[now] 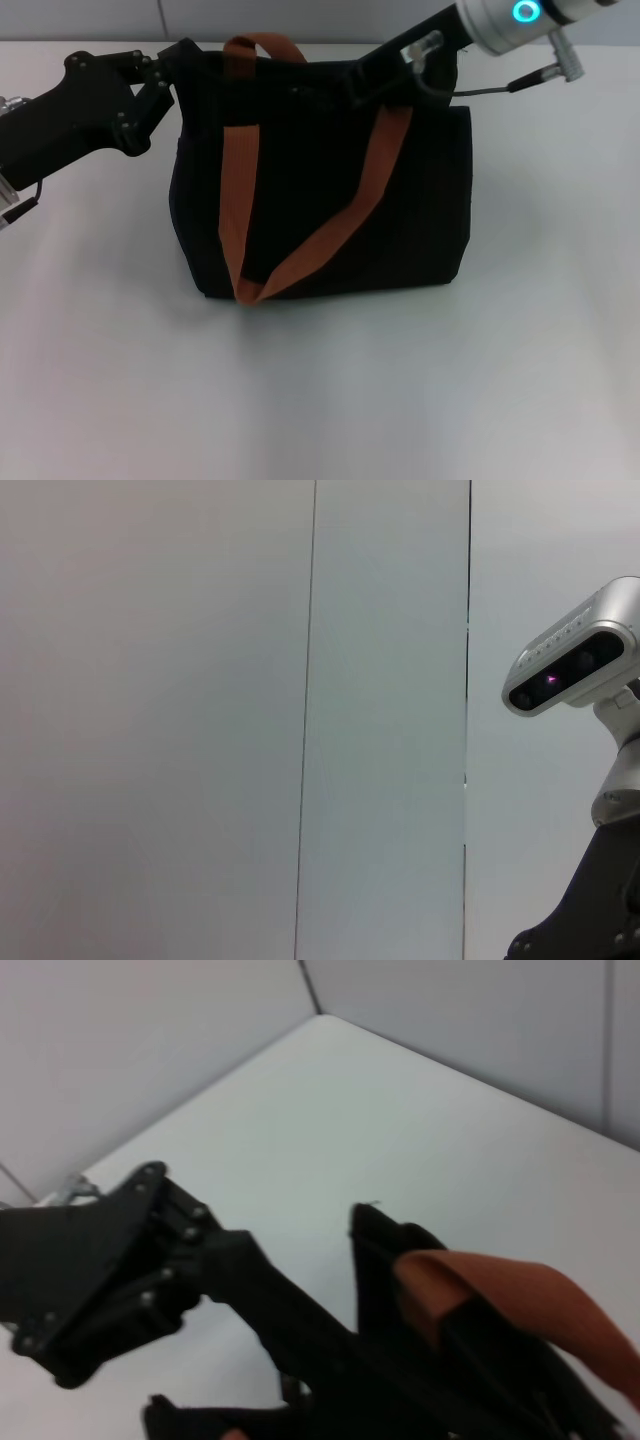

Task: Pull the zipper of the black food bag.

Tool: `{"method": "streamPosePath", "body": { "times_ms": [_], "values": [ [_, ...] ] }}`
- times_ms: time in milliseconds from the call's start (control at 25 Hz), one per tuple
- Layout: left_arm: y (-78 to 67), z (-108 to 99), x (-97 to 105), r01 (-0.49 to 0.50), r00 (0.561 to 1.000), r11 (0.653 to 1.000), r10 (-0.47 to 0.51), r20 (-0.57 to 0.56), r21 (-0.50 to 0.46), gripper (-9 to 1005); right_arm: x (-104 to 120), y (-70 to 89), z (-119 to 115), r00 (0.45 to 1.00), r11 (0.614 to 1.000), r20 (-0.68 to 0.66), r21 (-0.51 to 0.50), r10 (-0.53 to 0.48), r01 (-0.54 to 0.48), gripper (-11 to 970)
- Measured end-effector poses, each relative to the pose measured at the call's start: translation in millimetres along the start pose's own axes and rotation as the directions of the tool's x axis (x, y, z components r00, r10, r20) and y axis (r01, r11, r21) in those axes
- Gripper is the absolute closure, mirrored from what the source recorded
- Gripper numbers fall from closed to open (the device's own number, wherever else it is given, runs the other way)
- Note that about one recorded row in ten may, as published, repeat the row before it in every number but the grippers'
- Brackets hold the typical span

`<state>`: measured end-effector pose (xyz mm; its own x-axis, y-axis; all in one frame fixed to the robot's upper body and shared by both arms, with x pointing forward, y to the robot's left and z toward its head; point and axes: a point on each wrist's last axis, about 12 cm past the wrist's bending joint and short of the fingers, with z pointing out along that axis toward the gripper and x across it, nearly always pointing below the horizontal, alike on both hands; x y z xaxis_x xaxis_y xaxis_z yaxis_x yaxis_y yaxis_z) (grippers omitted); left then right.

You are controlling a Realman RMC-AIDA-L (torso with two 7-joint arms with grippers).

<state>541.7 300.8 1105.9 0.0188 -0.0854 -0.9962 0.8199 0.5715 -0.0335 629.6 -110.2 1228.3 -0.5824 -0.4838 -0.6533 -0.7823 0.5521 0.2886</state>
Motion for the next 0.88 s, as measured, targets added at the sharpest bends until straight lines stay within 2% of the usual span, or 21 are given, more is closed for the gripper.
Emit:
{"method": "streamPosePath", "body": {
  "times_ms": [560, 720, 880],
  "values": [
    [1.0, -1, 0, 0.001, 1.0, 1.0, -0.001, 0.004, -0.009, 894, 25, -18.2, -35, 0.998, 0.991, 0.028, 0.119, 0.057, -0.06, 959],
    [0.9, -1, 0, 0.002, 1.0, 1.0, -0.002, 0.004, -0.01, 893, 30, -21.0, -41, 0.996, 0.99, 0.044, 0.113, 0.079, -0.083, 959],
    [0.8, -1, 0, 0.006, 1.0, 1.0, -0.006, 0.004, -0.011, 892, 33, -20.9, -46, 0.993, 0.995, 0.091, 0.06, 0.076, -0.082, 959]
  ]
}}
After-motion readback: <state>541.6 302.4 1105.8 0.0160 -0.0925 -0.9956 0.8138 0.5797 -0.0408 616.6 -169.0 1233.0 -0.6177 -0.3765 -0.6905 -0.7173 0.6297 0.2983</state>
